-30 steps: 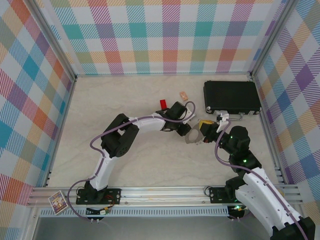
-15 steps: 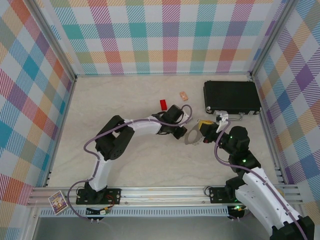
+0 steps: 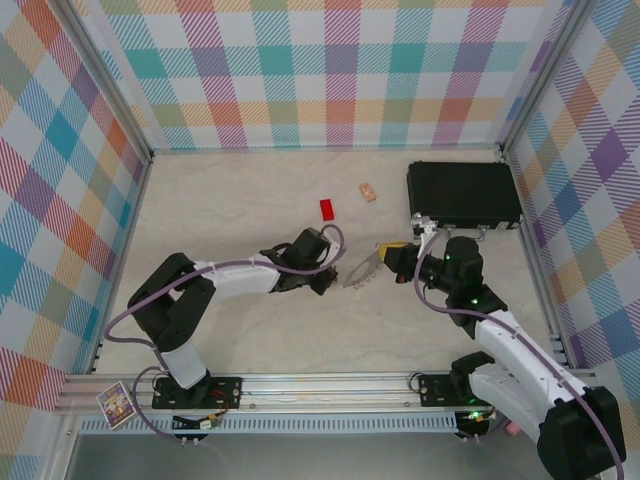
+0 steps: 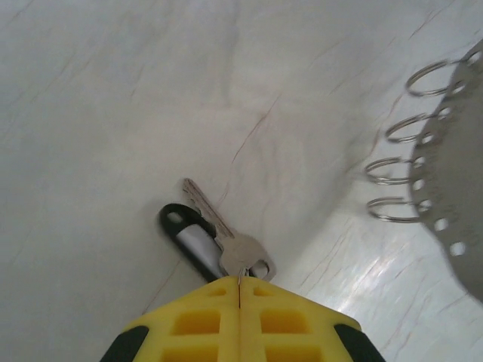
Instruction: Put the keys on the keyring
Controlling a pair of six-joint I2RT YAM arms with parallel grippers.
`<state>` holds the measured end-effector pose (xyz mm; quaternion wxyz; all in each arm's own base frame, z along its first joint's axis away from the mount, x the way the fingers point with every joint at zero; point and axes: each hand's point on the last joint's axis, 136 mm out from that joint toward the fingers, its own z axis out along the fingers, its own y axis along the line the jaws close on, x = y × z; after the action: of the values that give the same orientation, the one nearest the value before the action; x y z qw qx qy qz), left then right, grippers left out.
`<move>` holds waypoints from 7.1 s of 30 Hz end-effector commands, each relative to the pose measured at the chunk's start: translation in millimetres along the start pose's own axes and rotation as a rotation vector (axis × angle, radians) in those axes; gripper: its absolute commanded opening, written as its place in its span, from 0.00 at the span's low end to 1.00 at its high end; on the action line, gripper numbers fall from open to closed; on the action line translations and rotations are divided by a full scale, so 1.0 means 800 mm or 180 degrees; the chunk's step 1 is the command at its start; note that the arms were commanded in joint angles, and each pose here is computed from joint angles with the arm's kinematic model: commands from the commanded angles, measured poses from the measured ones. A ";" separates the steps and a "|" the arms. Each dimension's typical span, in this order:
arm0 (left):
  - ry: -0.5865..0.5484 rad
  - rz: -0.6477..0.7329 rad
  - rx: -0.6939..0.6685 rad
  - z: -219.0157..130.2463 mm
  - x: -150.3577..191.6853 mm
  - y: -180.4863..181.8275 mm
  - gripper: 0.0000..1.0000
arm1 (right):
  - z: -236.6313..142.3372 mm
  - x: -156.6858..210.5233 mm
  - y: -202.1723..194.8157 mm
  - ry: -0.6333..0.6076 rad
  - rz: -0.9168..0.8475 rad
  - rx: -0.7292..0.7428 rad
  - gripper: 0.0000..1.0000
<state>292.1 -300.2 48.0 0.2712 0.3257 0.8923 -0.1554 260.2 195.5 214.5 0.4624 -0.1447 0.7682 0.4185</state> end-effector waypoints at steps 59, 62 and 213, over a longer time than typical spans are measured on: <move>0.0501 -0.0680 0.0254 -0.010 0.037 0.019 0.37 | 0.010 -0.023 0.047 -0.0141 -0.0278 -0.0452 0.00; 0.0559 -0.0665 0.0218 -0.009 0.043 0.021 0.37 | 0.010 -0.023 0.047 -0.0141 -0.0271 -0.0460 0.00; -0.1321 -0.0082 -0.0404 -0.141 -0.089 -0.011 0.00 | 0.009 -0.036 0.061 -0.0114 -0.0389 -0.0559 0.00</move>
<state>281.5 -279.6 152.3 0.4184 0.2488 0.8653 -0.1198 252.3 219.9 232.3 0.4619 -0.1922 0.7397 0.4501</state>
